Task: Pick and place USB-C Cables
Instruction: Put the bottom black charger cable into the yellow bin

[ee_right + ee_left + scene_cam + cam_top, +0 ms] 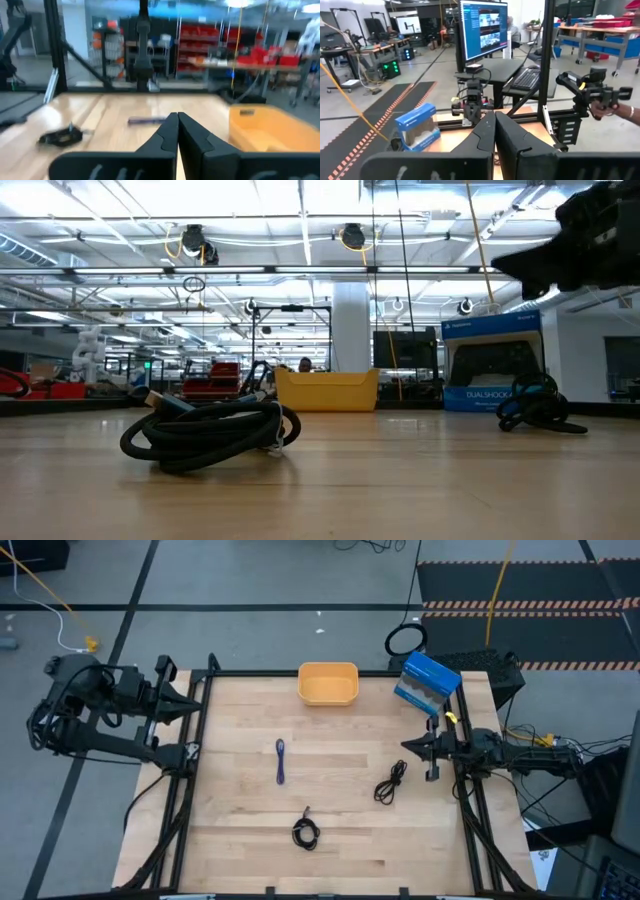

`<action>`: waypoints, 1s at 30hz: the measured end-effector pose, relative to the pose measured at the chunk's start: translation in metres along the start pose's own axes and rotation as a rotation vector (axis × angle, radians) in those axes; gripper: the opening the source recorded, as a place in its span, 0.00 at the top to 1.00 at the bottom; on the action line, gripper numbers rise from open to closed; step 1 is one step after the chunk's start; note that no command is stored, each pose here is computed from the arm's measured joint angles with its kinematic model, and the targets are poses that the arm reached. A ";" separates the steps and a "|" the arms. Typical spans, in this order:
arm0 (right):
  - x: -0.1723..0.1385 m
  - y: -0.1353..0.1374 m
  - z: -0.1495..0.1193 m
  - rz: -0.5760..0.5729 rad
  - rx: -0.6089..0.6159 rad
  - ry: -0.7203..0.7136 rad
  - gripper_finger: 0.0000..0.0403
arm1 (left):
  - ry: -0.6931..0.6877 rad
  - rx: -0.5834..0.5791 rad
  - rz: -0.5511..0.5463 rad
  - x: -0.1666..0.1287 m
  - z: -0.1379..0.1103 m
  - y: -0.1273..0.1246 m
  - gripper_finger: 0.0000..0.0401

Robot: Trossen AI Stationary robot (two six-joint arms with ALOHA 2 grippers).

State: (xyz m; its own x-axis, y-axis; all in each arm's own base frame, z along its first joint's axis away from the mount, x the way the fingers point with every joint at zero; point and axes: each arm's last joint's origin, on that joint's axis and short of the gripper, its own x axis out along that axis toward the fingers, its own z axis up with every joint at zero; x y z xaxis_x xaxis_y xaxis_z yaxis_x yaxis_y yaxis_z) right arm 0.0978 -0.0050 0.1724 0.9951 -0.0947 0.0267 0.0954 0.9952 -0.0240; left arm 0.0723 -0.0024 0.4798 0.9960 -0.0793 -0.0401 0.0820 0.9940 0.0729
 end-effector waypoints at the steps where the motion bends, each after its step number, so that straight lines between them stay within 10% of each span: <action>1: 0.000 0.000 0.003 -0.012 0.012 0.015 1.00 | 0.000 0.000 0.000 0.000 0.000 0.000 0.98; 30: 0.038 -0.003 0.251 0.041 0.028 0.224 1.00 | 0.042 0.021 0.013 0.016 -0.002 0.002 0.99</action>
State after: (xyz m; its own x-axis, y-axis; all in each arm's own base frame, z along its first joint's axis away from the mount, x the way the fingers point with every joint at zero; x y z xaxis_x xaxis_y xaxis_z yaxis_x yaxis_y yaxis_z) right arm 0.1297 -0.0047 0.4247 0.9789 -0.0551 -0.1968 0.0575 0.9983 0.0069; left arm 0.0883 -0.0020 0.4773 0.9947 -0.0630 -0.0812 0.0706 0.9930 0.0944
